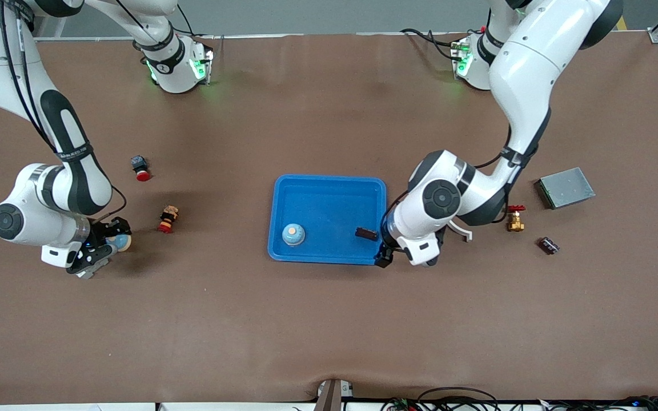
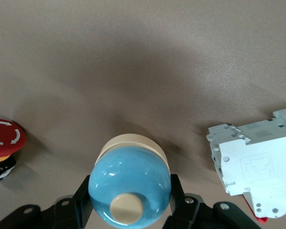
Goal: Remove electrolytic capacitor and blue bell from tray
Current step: 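Release the capacitor beside the valve and move the left gripper to the tray, then grasp the second capacitor with the left gripper while the right gripper lowers the bell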
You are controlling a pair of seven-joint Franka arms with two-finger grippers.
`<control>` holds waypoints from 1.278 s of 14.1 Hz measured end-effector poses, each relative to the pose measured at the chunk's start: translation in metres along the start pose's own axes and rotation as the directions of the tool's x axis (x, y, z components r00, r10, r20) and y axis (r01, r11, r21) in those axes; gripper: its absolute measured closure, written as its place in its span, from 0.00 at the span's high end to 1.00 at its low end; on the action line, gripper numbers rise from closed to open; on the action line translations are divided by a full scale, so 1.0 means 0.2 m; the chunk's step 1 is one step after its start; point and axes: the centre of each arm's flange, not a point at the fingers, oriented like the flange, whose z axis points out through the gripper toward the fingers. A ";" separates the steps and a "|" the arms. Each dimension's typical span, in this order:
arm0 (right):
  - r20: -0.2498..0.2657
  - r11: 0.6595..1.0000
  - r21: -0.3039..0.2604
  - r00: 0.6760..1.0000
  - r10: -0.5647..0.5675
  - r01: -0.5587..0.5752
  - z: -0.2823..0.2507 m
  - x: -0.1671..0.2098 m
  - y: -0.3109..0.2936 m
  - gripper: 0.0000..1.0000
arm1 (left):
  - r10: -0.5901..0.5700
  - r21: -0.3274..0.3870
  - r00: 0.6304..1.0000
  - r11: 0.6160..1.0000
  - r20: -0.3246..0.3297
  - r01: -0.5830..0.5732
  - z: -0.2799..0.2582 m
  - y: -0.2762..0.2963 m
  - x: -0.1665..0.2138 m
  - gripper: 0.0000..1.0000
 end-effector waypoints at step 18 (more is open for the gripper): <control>0.020 0.999 0.025 1.000 0.024 -0.025 0.01 -0.01 0.00 1.00 | -0.009 0.049 0.996 0.999 -0.088 0.013 0.38 -0.11 -0.17 0.39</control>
